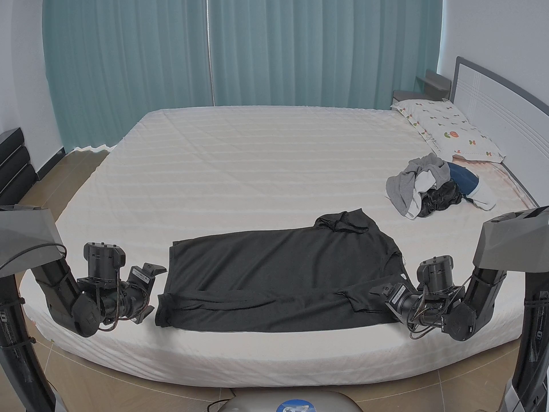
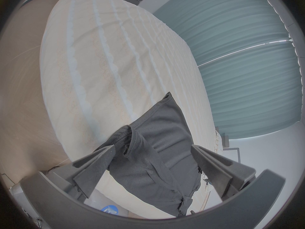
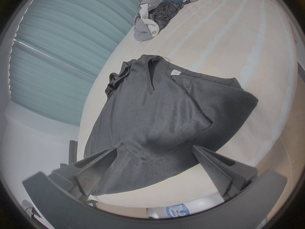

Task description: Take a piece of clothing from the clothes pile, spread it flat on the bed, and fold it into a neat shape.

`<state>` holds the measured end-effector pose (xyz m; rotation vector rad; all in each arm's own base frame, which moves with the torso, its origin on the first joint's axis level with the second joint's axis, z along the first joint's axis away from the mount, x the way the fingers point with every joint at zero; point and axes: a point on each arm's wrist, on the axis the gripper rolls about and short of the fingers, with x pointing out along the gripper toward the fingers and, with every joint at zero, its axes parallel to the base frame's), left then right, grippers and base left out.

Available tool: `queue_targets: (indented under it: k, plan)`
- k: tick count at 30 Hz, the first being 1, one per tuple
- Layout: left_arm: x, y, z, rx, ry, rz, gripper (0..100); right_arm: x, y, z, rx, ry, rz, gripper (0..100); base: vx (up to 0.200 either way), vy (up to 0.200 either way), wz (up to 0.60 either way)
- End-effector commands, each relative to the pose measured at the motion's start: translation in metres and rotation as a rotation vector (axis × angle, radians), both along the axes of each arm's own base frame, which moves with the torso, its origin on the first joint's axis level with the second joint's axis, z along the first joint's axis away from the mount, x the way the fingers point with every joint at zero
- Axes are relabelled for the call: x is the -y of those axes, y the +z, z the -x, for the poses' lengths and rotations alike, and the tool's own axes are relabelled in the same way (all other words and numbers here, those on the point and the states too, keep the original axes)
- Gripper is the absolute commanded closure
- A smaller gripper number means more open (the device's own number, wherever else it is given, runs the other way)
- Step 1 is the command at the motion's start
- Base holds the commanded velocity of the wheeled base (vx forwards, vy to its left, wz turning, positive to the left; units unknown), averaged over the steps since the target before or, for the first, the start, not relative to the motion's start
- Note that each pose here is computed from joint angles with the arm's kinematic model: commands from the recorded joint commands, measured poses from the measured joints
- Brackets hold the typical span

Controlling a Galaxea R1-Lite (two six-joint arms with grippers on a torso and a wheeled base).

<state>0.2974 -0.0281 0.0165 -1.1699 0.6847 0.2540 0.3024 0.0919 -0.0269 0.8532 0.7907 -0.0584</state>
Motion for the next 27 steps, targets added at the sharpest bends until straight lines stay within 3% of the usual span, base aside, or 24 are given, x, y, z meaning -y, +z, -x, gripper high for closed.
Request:
queue_targets:
  k: [1, 12, 13, 27]
  plan:
    - [0.0, -0.001, 0.0, -0.002, 0.0, 0.0, 0, -0.004, -0.003, 0.001, -0.008, 0.004, 0.011, 0, 0.0, 0.0, 0.0]
    - [0.0, -0.001, 0.0, -0.001, -0.001, -0.001, 0, -0.006, -0.01, -0.005, 0.0, -0.026, 0.037, 0, 0.0, 0.0, 0.0]
    - [0.0, -0.001, 0.0, -0.001, -0.001, -0.001, 0, -0.006, -0.01, -0.007, 0.005, -0.029, 0.036, 100, 0.0, 0.0, 0.0]
    - [0.0, -0.001, 0.0, -0.002, -0.001, 0.0, 0, -0.004, 0.003, -0.001, 0.027, -0.048, 0.04, 100, 0.0, 0.0, 0.0]
